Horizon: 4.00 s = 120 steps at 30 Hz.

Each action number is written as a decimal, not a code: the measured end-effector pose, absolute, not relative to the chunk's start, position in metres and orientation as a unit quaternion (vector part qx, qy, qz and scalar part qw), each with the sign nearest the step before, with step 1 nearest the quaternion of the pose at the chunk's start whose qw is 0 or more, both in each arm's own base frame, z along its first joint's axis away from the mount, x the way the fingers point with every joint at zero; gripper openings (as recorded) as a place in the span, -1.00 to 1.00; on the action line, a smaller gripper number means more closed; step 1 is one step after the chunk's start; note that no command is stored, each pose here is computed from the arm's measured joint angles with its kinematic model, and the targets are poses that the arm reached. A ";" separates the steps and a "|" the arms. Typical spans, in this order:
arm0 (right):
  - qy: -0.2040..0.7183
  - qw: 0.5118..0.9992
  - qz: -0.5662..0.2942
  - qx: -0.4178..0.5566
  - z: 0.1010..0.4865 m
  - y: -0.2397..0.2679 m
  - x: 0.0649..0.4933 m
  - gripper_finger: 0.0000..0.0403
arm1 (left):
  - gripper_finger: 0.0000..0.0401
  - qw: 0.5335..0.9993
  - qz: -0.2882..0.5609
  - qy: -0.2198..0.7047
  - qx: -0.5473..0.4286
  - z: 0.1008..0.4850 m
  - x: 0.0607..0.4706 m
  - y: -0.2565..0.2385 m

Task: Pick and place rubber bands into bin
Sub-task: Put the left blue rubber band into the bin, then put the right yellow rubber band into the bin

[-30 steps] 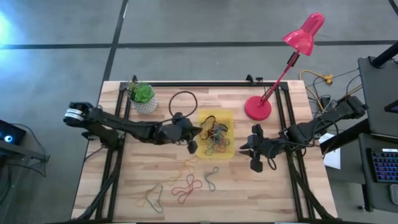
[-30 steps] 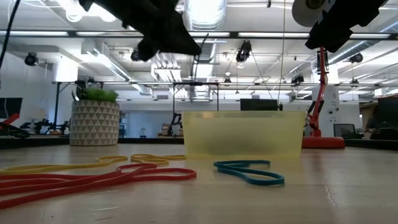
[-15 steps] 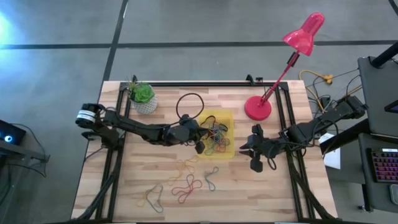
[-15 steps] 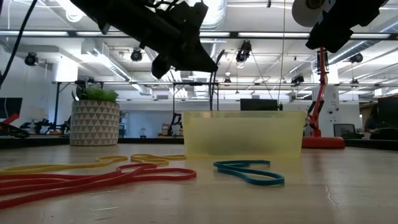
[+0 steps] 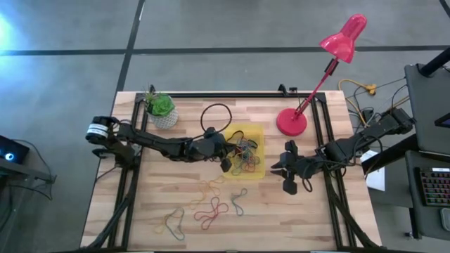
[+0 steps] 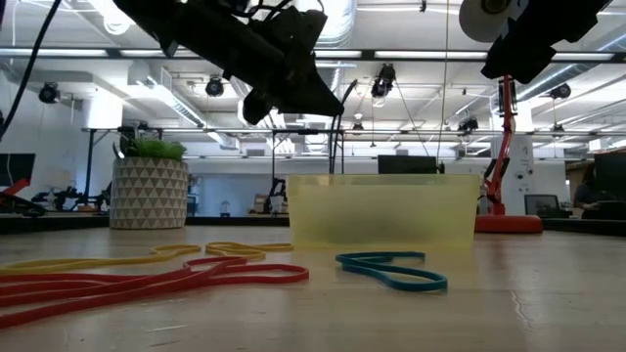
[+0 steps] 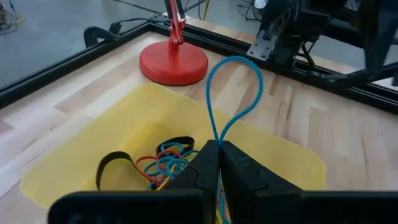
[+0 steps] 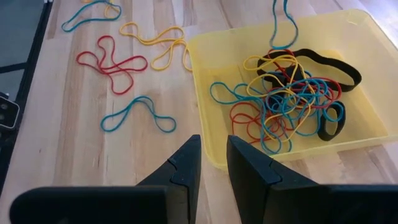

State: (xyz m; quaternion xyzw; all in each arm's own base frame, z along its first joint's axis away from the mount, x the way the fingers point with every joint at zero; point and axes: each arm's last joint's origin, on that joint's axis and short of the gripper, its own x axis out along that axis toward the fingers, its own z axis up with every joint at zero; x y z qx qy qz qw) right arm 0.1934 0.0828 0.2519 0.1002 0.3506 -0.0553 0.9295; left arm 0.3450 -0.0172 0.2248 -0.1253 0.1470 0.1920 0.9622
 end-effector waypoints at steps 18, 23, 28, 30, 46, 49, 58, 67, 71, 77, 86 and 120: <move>0.309 0.913 -0.149 0.219 0.253 0.080 0.194 -0.66 | -0.86 0.975 0.110 0.173 -0.087 0.223 0.347 -0.002; 0.303 0.905 -0.160 0.252 0.253 0.080 0.194 -0.66 | -0.61 0.973 0.116 0.177 -0.091 0.221 0.348 0.003; 0.287 0.905 -0.182 0.257 0.253 0.078 0.194 -0.66 | -0.50 0.974 0.119 0.170 -0.090 0.225 0.347 0.004; 0.286 0.907 -0.184 0.247 0.253 0.078 0.194 -0.66 | -0.49 0.975 0.119 0.167 -0.090 0.226 0.346 0.003; 0.233 0.912 -0.212 0.261 0.263 0.073 0.200 -0.66 | -0.49 0.983 0.100 0.119 -0.101 0.243 0.344 0.003; 0.216 0.912 -0.233 0.259 0.264 0.072 0.200 -0.66 | -0.49 0.983 0.087 0.126 -0.102 0.242 0.344 0.002; 0.205 0.923 -0.227 0.234 0.260 0.077 0.212 -0.66 | -0.49 0.977 0.073 0.127 -0.155 0.241 0.345 -0.003; 0.247 0.920 -0.208 0.223 0.243 0.084 0.225 -0.66 | -0.49 0.972 -0.039 0.128 -0.192 0.253 0.339 -0.019; 0.261 0.918 -0.199 0.224 0.234 0.089 0.233 -0.66 | -0.49 0.975 -0.060 0.103 -0.185 0.269 0.331 -0.027; 0.256 0.931 -0.146 0.218 0.231 0.097 0.246 -0.66 | -0.49 0.975 -0.084 0.113 -0.171 0.295 0.303 -0.038; 0.215 0.949 -0.105 0.207 0.241 0.100 0.252 -0.66 | -0.49 0.950 -0.115 0.246 -0.156 0.299 0.253 -0.058; 0.293 0.932 0.073 0.199 0.214 0.124 0.269 -0.66 | -0.49 0.863 -0.056 0.461 -0.197 0.191 0.208 -0.111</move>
